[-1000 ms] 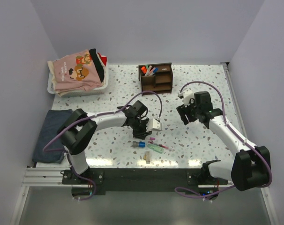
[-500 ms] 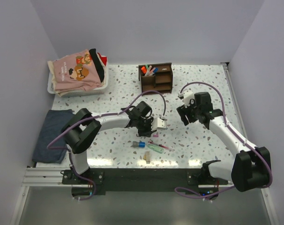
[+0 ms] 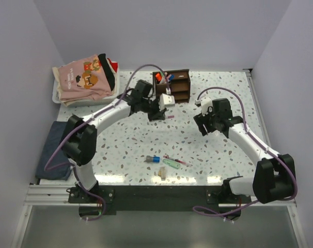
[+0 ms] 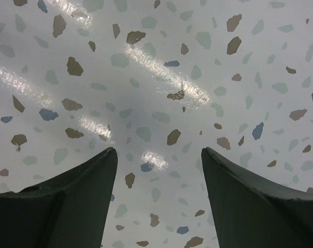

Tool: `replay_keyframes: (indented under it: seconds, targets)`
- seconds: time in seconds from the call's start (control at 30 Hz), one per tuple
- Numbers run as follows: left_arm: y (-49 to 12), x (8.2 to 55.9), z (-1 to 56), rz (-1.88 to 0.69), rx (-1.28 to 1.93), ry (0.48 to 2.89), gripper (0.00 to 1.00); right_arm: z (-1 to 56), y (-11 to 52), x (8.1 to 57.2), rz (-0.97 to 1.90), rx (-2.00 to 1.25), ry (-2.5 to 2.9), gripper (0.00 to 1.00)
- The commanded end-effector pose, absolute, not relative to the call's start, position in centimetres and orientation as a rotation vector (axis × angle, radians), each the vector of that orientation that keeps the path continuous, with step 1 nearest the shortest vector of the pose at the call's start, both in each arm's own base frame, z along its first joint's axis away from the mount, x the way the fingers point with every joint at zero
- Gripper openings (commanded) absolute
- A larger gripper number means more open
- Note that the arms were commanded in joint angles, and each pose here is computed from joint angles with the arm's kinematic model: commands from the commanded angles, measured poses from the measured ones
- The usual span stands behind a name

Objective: Sort the stationery into containers
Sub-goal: Pick up the pen from the center of the board, then place the pen in the storage box.

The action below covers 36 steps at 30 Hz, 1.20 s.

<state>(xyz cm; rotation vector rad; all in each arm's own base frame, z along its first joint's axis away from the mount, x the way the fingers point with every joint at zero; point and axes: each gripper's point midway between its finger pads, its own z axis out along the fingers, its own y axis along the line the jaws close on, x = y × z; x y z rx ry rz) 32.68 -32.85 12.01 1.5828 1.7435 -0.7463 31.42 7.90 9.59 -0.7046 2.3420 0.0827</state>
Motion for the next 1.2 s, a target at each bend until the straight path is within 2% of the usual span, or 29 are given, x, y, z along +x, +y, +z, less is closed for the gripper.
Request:
replay_keyframes:
  seconds: [0.0, 0.03, 0.07, 0.1, 0.13, 0.17, 0.23, 0.27, 0.3, 0.5, 1.17]
  targets:
    - [-31.8, 37.5, 22.2, -0.899, 1.39, 1.372, 0.0, 11.5, 8.1, 33.4, 0.07, -0.684, 2.285, 0.7]
    - [-31.6, 38.2, 23.2, -0.982, 1.297, 1.387, 0.0, 11.2, 8.1, 33.6, 0.068, -0.687, 2.292, 0.7]
    - [-32.2, 40.2, 25.2, -0.991, 1.262, 1.236, 0.0, 11.3, 8.1, 33.8, 0.065, -0.685, 2.29, 0.7]
    - [-31.3, 42.1, 26.4, -0.993, 1.198, 1.212, 0.0, 11.2, 8.1, 33.8, 0.064, -0.69, 2.296, 0.7]
    - [-31.5, 43.3, 25.6, -1.113, 1.09, 1.292, 0.0, 11.2, 8.0, 34.0, 0.055, -0.688, 2.299, 0.7]
    - [-31.7, 44.6, 29.6, -1.062, 1.081, 1.1, 0.0, 11.2, 8.0, 34.2, 0.053, -0.693, 2.298, 0.7]
    - [-32.1, 46.7, 29.3, -1.139, 0.998, 1.091, 0.0, 11.3, 7.9, 34.5, 0.041, -0.693, 2.299, 0.7]
    - [-32.2, 47.8, 32.8, -1.093, 0.984, 0.981, 0.0, 11.3, 7.9, 34.7, 0.036, -0.697, 2.3, 0.7]
    - [-32.6, 48.7, 32.9, -1.098, 0.965, 0.978, 0.0, 11.3, 7.9, 34.7, 0.034, -0.699, 2.301, 0.7]
    - [-33.2, 53.1, 30.9, -1.025, 0.927, 0.978, 0.0, 11.3, 7.7, 35.0, 0.018, -0.698, 2.313, 0.7]
    - [-31.1, 56.5, 24.5, -1.042, 0.848, 1.045, 0.0, 11.3, 8.1, 38.1, -0.007, -0.74, 2.347, 0.7]
